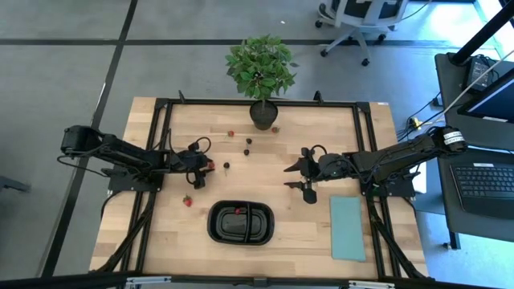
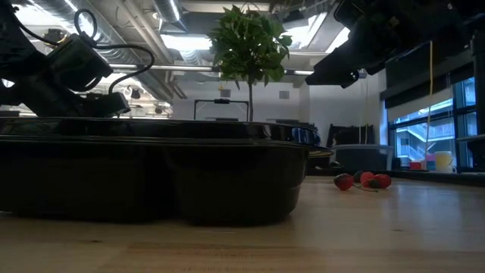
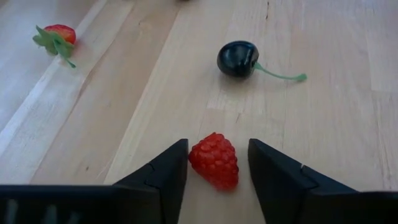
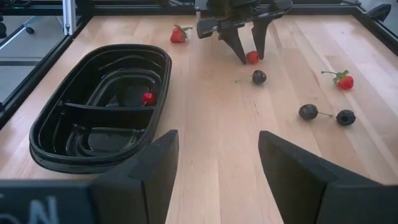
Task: Pick and placing Produce into tupperware
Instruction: Put the left red raspberry into the black container with the other red fruit
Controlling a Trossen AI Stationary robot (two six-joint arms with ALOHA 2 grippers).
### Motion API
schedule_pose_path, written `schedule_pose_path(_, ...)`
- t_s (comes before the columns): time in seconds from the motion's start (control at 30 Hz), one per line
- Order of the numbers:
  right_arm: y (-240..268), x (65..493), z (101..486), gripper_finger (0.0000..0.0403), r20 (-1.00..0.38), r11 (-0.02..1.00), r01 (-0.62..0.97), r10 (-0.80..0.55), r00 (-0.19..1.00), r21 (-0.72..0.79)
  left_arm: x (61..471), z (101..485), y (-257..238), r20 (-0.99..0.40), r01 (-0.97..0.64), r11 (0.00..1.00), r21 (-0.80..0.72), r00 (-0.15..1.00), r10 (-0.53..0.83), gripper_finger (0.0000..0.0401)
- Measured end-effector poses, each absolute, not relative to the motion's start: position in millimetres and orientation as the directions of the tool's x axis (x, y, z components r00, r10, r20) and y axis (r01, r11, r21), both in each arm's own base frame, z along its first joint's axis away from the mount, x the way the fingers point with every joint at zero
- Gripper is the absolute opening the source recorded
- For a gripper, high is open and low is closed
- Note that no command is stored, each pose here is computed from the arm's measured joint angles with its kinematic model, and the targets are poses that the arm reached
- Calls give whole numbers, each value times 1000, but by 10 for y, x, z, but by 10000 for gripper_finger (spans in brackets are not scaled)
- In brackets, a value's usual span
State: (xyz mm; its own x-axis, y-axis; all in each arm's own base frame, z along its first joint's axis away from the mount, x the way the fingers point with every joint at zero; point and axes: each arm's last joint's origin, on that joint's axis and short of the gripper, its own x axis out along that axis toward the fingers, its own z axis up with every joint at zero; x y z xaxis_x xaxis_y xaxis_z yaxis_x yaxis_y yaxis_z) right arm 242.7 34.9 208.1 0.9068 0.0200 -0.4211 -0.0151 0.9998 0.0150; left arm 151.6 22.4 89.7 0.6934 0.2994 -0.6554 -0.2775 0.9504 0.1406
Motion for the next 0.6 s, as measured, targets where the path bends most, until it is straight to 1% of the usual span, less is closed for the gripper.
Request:
schedule_pose_path(0.17,350,2427,2081,223,-421,1000,-15,20,907,15,1516,897,224,-655,-278,950,141,693,299,115)
schedule_pose_path(0.27,350,2427,2081,223,-421,1000,-15,20,907,15,1516,897,225,-655,-278,950,141,693,300,100)
schedule_pose_path(0.37,349,2427,2081,223,-421,1000,-15,20,907,15,1516,897,225,-655,-278,950,141,693,301,97)
schedule_pose_path(0.5,349,2427,2081,223,-421,1000,-15,20,907,15,1519,900,225,-652,-280,950,142,695,302,108)
schedule_pose_path(0.6,349,2427,2081,223,-421,1000,-15,20,907,15,1524,906,226,-643,-282,949,140,703,303,110)
